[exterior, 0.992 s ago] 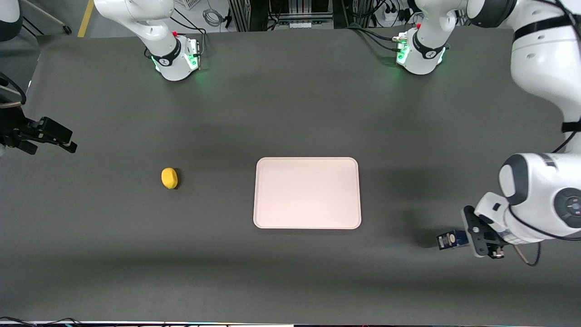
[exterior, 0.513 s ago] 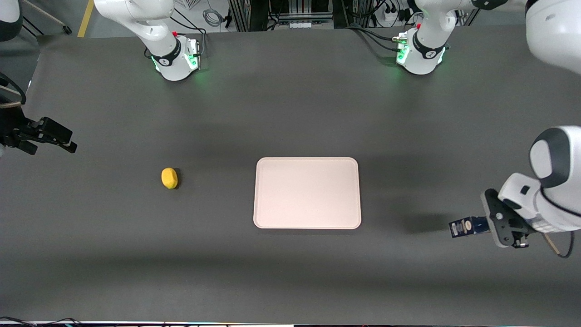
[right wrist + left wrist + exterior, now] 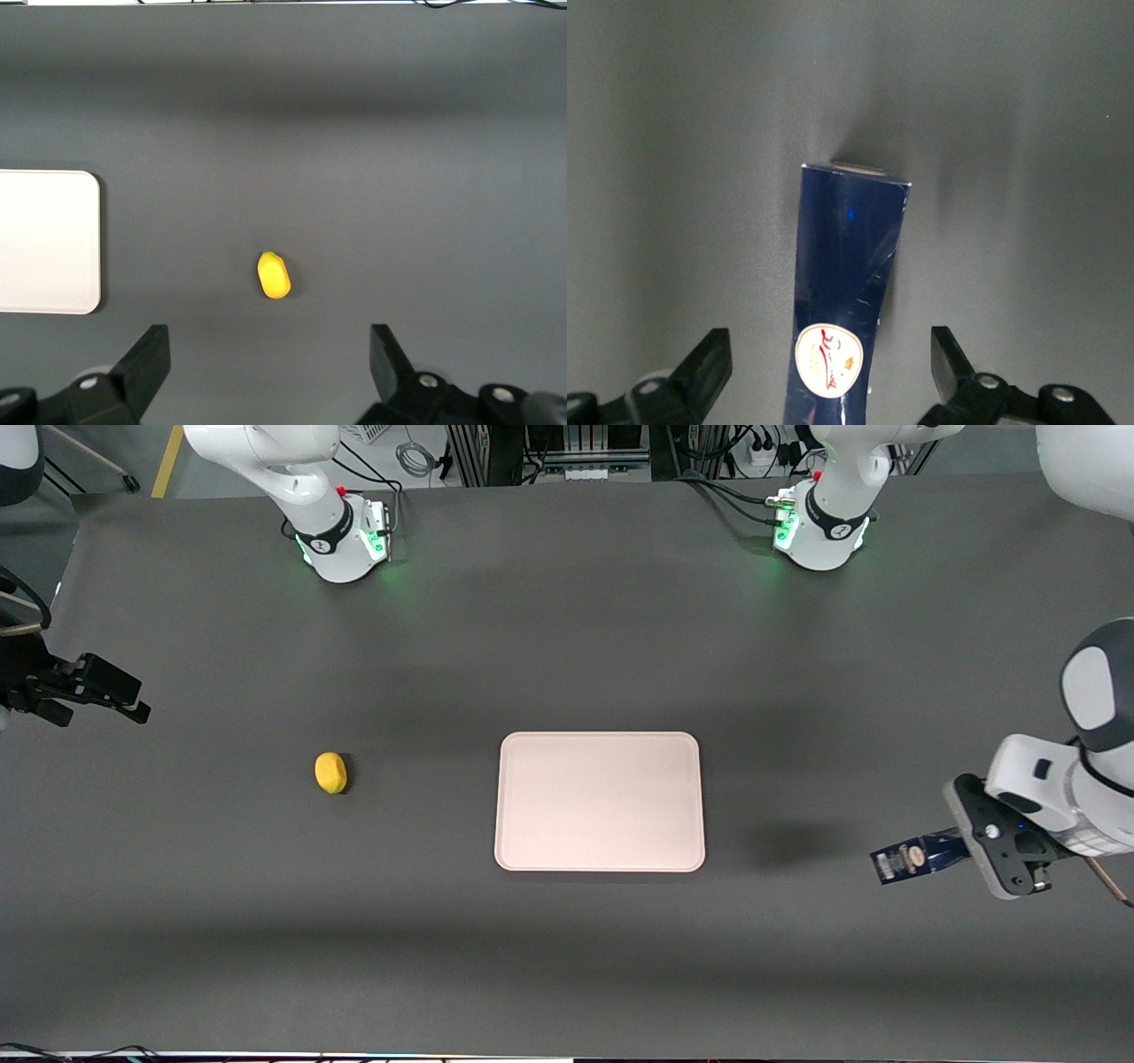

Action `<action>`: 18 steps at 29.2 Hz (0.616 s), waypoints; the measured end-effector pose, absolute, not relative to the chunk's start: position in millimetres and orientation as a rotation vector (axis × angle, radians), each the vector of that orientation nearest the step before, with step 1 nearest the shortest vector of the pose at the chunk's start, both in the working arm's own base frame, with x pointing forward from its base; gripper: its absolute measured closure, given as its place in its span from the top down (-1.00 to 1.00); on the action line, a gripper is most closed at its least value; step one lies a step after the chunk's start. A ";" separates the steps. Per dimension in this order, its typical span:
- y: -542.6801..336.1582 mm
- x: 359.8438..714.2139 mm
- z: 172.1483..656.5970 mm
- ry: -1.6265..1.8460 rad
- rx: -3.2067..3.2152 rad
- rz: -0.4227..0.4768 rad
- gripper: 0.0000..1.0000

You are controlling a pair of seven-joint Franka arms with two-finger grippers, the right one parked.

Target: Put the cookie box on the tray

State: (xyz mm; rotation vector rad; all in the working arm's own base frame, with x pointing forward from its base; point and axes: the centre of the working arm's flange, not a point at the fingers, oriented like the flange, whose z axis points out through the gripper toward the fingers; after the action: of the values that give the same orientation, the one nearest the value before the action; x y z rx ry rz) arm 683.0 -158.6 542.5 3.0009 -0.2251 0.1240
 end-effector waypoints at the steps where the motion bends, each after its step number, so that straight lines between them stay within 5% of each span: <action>1: -161.7 682.0 543.1 -0.164 3.002 0.119 -0.74; 18: -265.7 647.0 534.6 0.027 3.006 0.052 -0.74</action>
State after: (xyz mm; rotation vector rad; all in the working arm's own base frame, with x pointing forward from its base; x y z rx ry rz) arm 647.0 -265.7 534.6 3.0060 0.0267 0.0516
